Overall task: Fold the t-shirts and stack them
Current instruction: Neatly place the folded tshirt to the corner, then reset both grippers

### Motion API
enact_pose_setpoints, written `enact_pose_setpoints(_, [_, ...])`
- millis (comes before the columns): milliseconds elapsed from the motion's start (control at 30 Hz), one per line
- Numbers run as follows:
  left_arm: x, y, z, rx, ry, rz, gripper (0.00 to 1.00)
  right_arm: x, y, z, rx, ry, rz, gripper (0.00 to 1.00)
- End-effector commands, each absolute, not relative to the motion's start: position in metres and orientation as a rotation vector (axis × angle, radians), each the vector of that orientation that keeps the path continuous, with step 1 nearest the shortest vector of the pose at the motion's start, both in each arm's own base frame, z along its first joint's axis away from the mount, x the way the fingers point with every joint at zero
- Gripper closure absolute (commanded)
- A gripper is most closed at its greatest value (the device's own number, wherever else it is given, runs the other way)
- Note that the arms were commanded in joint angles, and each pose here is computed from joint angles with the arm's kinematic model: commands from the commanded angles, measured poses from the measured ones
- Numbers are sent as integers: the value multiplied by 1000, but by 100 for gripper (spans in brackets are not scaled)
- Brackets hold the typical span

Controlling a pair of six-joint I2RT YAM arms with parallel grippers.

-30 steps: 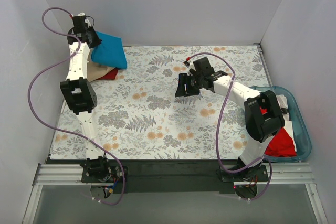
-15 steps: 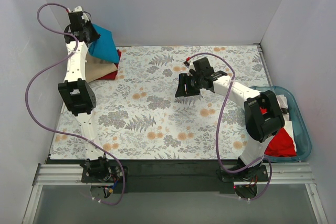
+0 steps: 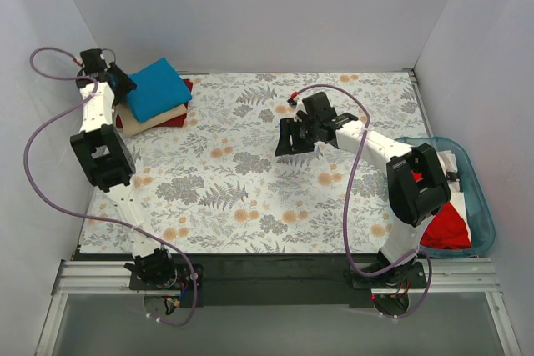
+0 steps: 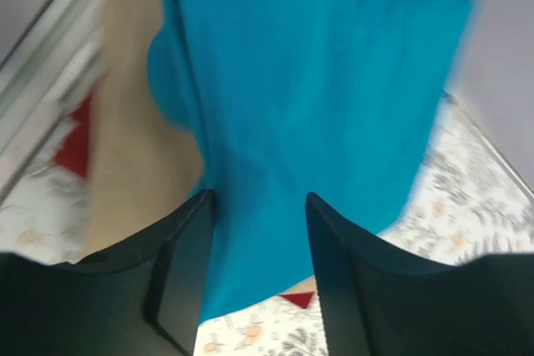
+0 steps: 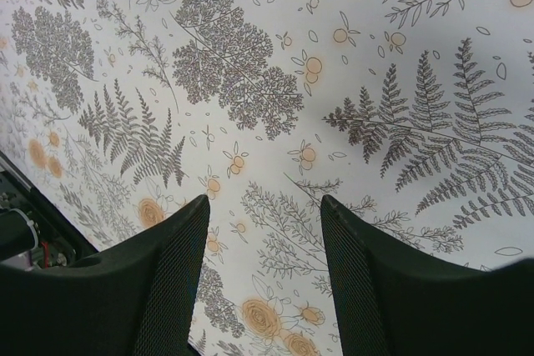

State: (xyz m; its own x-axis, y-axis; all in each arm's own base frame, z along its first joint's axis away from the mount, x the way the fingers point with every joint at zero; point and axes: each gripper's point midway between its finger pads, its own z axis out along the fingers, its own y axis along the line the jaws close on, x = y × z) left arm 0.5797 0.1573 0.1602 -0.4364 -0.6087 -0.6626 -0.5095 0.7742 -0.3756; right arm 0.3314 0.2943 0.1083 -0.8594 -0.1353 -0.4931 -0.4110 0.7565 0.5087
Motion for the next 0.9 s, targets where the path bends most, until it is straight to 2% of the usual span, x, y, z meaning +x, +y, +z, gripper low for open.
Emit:
enact_pose_setpoints(0, [547, 197, 153, -1049, 2085, -140, 50, 334, 304, 119, -466, 2484, 869, 36])
enact_pose_setpoints(33, [548, 200, 159, -1047, 2055, -143, 41, 333, 303, 119, -464, 2486, 866, 36])
enact_pose_setpoints(133, [546, 198, 188, -1030, 1989, -151, 30, 332, 304, 123, -475, 2471, 861, 34])
enact_pose_setpoints(400, [532, 168, 241, -966, 1915, -249, 30, 333, 296, 136, -460, 2431, 812, 29])
enact_pose_setpoints(600, [508, 124, 237, -923, 1954, -330, 30, 334, 292, 146, -446, 2404, 792, 27])
enact_pose_setpoints(867, [461, 3, 254, -717, 1982, -443, 29, 340, 275, 167, -400, 2336, 732, 25])
